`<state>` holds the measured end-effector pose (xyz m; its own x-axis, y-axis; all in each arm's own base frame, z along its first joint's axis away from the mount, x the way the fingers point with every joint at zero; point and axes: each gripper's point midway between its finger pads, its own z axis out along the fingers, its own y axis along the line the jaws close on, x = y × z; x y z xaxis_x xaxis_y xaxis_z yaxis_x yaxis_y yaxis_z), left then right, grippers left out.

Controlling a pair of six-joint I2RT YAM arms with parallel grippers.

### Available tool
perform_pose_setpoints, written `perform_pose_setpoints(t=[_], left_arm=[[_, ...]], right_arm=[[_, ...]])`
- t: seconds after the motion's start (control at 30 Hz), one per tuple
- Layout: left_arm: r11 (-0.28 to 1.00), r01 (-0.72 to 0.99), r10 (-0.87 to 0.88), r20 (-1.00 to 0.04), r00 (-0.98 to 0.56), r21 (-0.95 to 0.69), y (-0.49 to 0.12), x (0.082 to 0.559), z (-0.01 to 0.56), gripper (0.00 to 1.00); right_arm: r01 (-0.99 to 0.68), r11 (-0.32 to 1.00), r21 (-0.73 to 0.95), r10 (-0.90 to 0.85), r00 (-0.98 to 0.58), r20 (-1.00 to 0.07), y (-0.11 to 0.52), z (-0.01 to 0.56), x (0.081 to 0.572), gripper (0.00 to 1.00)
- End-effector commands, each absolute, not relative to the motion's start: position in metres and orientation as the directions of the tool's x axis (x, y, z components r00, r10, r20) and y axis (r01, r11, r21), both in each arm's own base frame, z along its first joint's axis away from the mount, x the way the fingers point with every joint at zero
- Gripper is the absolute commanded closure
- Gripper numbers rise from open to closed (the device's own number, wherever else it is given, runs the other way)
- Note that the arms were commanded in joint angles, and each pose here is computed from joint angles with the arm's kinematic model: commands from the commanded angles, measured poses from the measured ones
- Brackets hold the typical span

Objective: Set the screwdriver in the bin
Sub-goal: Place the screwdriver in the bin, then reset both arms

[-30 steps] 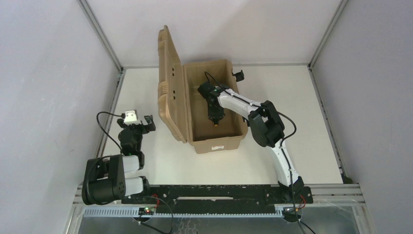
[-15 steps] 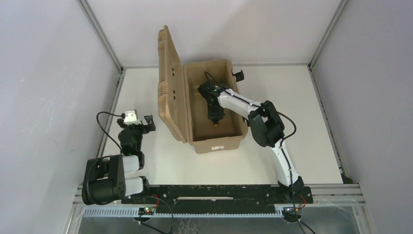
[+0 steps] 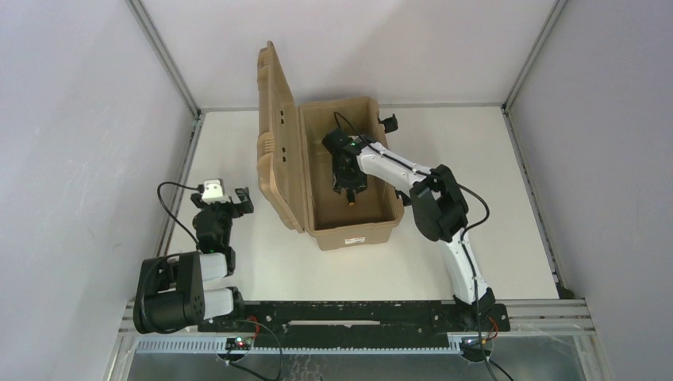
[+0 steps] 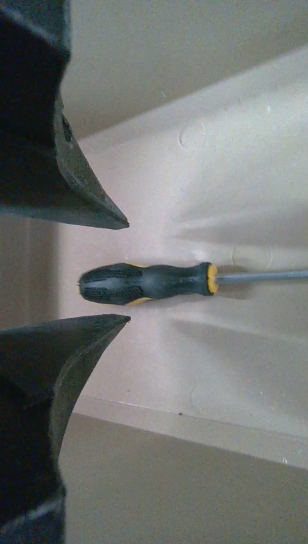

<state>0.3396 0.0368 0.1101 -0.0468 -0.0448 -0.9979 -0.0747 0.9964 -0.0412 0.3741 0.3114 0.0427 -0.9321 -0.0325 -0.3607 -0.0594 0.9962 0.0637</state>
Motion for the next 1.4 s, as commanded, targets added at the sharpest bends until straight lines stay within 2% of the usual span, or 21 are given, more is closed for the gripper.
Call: perform_pose_setpoints(t=[0.0, 0.47, 0.53, 0.63, 1.07, 1.37], left_arm=[[0.997, -0.071, -0.031, -0.999, 0.041, -0.034, 0.037, 0.35, 0.14, 0.0], [0.997, -0.07, -0.031, -0.999, 0.04, -0.034, 0.037, 0.35, 0.139, 0.0], [0.997, -0.069, -0.031, -0.999, 0.04, -0.034, 0.037, 0.35, 0.139, 0.0], [0.997, -0.071, -0.032, -0.999, 0.041, -0.035, 0.037, 0.35, 0.139, 0.0], [0.997, -0.07, -0.032, -0.999, 0.041, -0.035, 0.037, 0.35, 0.139, 0.0], [0.997, -0.07, -0.032, -0.999, 0.041, -0.035, 0.037, 0.35, 0.14, 0.0]], right_arm=[[-0.106, 0.983, 0.147, -0.023, -0.878, -0.479, 0.322, 0.116, 0.379, 0.4], [-0.191, 0.961, 0.202, -0.02, -0.772, -0.636, 0.313, 0.224, 0.368, 0.17], [-0.197, 0.96, 0.198, -0.019, -0.754, -0.657, 0.309, 0.236, 0.368, 0.13], [-0.198, 0.962, 0.186, -0.016, -0.726, -0.688, 0.301, 0.254, 0.367, 0.01], [-0.099, 0.99, 0.101, 0.022, -0.598, -0.801, 0.216, 0.316, 0.363, 0.0], [0.021, 0.99, 0.138, 0.128, -0.517, -0.846, 0.127, 0.32, 0.359, 0.0]])
